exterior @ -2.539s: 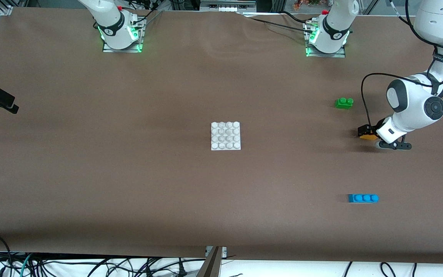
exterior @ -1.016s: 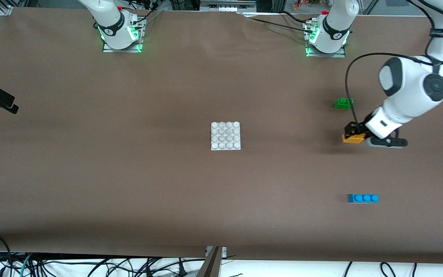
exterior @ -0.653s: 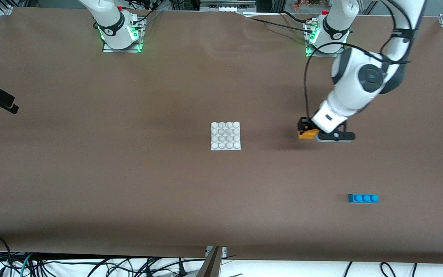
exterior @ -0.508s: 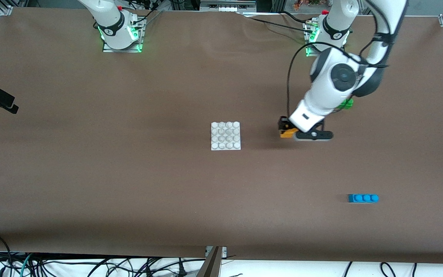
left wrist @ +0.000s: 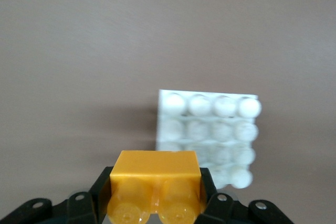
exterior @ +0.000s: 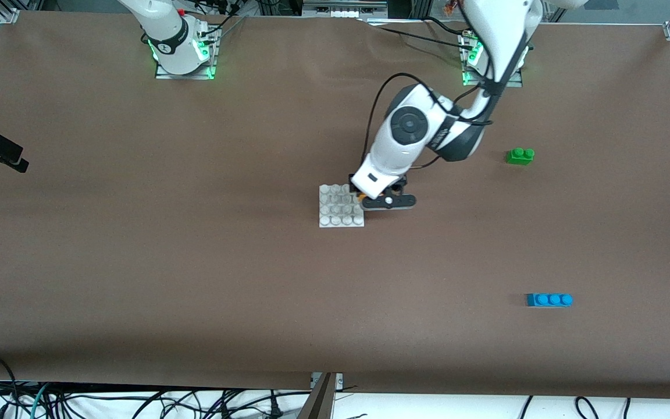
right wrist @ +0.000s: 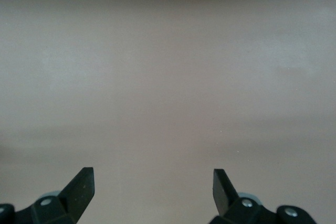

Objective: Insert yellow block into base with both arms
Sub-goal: 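Lift the yellow block and carry it over the white base plate, then lower the yellow block and press it onto the base plate studs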

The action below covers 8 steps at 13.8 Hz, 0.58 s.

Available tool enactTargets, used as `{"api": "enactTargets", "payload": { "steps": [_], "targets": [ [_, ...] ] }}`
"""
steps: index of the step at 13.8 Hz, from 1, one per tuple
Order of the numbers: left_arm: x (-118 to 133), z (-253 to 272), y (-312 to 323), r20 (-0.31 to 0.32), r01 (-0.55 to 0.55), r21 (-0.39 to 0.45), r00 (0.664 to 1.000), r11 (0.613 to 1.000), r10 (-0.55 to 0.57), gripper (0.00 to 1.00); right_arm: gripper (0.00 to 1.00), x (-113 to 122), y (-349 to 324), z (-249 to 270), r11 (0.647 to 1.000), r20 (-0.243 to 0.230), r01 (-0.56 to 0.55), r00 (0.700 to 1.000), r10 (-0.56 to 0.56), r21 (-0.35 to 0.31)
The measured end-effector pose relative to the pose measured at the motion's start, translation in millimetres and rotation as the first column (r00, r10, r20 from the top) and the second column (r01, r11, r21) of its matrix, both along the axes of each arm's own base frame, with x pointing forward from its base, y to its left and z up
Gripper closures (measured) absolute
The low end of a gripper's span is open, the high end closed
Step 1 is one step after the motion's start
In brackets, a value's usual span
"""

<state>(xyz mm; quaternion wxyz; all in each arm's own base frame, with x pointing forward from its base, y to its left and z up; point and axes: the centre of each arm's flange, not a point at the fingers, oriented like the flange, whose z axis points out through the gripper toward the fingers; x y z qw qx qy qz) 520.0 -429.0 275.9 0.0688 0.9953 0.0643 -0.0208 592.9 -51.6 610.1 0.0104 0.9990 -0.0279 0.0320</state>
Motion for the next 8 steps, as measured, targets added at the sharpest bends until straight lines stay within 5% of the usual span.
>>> {"api": "enactTargets", "payload": {
  "steps": [8],
  "targets": [
    [-6.7,-29.0,-44.6,-0.028,-0.050,0.008,0.998,0.999,0.050,0.32,0.00,1.4,-0.6,-3.1,1.000,-0.005,0.001,1.000,-0.001,0.000]
  ]
}}
